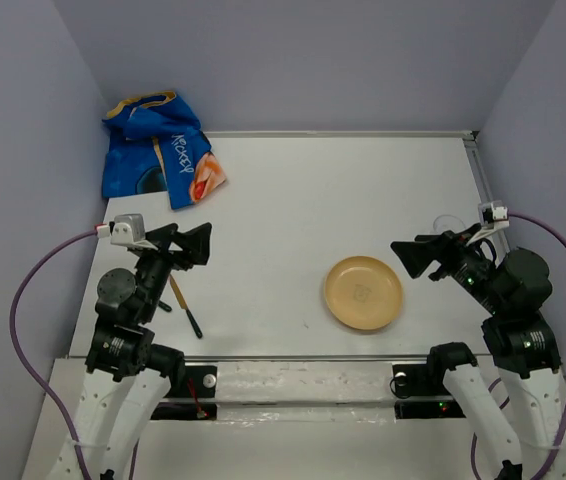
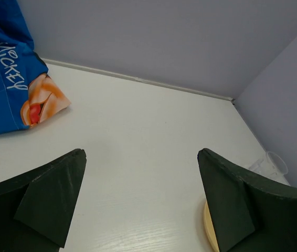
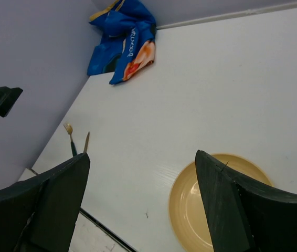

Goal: Set the dinner table for one person

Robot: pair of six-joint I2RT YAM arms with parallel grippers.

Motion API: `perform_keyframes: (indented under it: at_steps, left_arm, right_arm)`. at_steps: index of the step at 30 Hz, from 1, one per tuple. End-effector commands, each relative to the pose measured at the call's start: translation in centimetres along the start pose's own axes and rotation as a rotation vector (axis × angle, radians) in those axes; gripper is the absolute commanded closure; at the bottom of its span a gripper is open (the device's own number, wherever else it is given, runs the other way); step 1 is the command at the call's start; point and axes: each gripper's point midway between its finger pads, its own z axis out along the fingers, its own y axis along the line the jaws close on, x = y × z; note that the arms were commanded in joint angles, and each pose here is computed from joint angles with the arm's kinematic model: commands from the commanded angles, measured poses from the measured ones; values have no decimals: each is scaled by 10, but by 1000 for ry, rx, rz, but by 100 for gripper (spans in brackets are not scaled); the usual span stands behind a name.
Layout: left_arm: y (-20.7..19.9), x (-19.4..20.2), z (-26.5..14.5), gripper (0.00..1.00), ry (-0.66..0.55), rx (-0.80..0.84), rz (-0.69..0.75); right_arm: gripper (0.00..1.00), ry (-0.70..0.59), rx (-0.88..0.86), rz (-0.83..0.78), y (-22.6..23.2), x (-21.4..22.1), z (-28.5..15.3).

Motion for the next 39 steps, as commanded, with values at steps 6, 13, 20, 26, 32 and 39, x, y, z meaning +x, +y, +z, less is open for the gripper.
perform_keyframes:
  at_steps: [6, 13, 20, 26, 32, 39]
  left_arm:
    - [4, -14, 12, 1, -30, -45, -12]
    - [19, -12, 50, 1, -4, -180, -159]
    - [87, -3, 97, 25, -102, -495, -246]
    - [183, 52, 124, 35, 41, -701, -293]
    - [245, 86, 127, 29, 119, -826, -337]
    - [263, 107, 151, 23, 162, -847, -372]
  right_arm:
    - [14, -27, -19, -48, 7, -10, -4]
    - [14, -14, -8, -34, -3, -2, 5]
    - [14, -9, -69, 5, -1, 4, 18]
    - [14, -6, -131, 15, 7, 3, 24]
    - [15, 18, -173, 23, 10, 9, 28]
    - [15, 38, -193, 37, 9, 18, 31]
